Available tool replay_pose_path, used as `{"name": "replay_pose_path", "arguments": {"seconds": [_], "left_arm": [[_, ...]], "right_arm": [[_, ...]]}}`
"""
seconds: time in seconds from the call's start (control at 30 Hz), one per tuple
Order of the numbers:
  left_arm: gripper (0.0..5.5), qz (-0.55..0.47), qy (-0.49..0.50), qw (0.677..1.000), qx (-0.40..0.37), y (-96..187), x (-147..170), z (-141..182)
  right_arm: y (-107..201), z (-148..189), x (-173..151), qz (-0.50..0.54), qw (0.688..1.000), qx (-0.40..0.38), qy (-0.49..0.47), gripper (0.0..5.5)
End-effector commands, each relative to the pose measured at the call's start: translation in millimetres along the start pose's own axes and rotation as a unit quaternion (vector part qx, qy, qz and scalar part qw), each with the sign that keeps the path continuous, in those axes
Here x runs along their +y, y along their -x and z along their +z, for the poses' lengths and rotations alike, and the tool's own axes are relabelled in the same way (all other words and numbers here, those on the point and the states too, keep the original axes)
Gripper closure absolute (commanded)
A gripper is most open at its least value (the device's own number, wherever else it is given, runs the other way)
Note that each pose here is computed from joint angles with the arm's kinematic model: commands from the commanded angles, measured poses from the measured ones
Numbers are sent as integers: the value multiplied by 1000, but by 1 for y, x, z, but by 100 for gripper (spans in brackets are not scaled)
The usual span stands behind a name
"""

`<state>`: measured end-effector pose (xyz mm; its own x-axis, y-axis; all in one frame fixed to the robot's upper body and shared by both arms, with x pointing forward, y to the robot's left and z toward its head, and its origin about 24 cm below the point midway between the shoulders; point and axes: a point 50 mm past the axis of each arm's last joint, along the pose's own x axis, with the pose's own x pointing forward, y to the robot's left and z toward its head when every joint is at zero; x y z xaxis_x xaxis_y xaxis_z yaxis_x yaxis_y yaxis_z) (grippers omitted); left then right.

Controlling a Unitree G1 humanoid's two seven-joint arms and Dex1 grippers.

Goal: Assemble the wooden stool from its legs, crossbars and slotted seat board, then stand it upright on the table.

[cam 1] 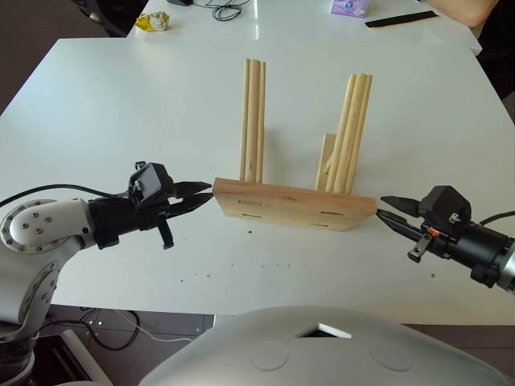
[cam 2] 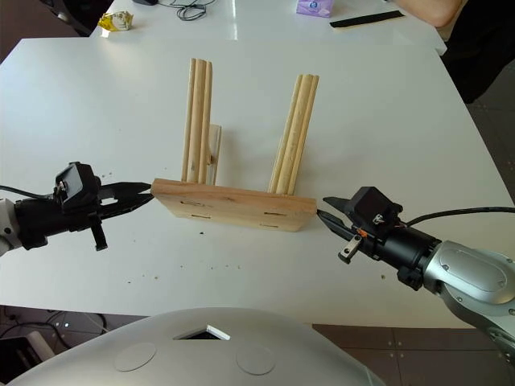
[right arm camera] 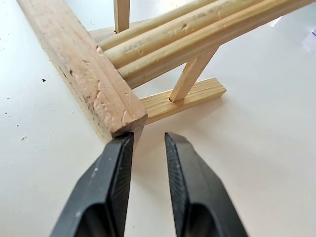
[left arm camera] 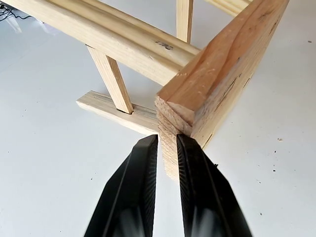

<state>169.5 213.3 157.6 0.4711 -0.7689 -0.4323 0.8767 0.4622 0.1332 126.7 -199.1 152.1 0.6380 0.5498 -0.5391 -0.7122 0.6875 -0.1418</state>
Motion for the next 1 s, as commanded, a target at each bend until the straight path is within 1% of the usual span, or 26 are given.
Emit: {"name": "replay_pose_path", "arguments": {"seconds": [0.03,0.13,0.2,0.33,0.43,0.57,0.67,0.8,0.87,1.0], "left_arm": [[477,-99,1,995,-34,-7,-11,6],[477,-111,10,994,1,-2,-11,-16],[477,-106,6,994,23,-1,-10,-32],[418,-80,-13,995,50,0,1,-53],[374,-58,-37,996,55,4,9,-61],[371,-77,-91,991,61,8,10,-80],[371,-83,-134,987,35,0,6,-90],[371,-109,-155,982,4,-19,2,-97],[371,-115,-165,980,0,-28,5,-101],[371,-119,-172,978,-1,-37,8,-109]], "right_arm": [[2,-5,19,56,998,14,-10,431],[5,-20,9,41,998,45,-15,431],[6,-28,4,43,997,51,-24,431],[8,-42,-5,40,997,67,-22,375],[11,-54,-12,32,996,81,-13,332],[8,-69,-18,50,995,85,-10,328],[-6,-74,-21,73,995,65,5,328],[-27,-76,-24,97,994,30,48,328],[-34,-77,-26,108,992,19,62,328],[-42,-77,-24,141,987,11,81,328]]}}
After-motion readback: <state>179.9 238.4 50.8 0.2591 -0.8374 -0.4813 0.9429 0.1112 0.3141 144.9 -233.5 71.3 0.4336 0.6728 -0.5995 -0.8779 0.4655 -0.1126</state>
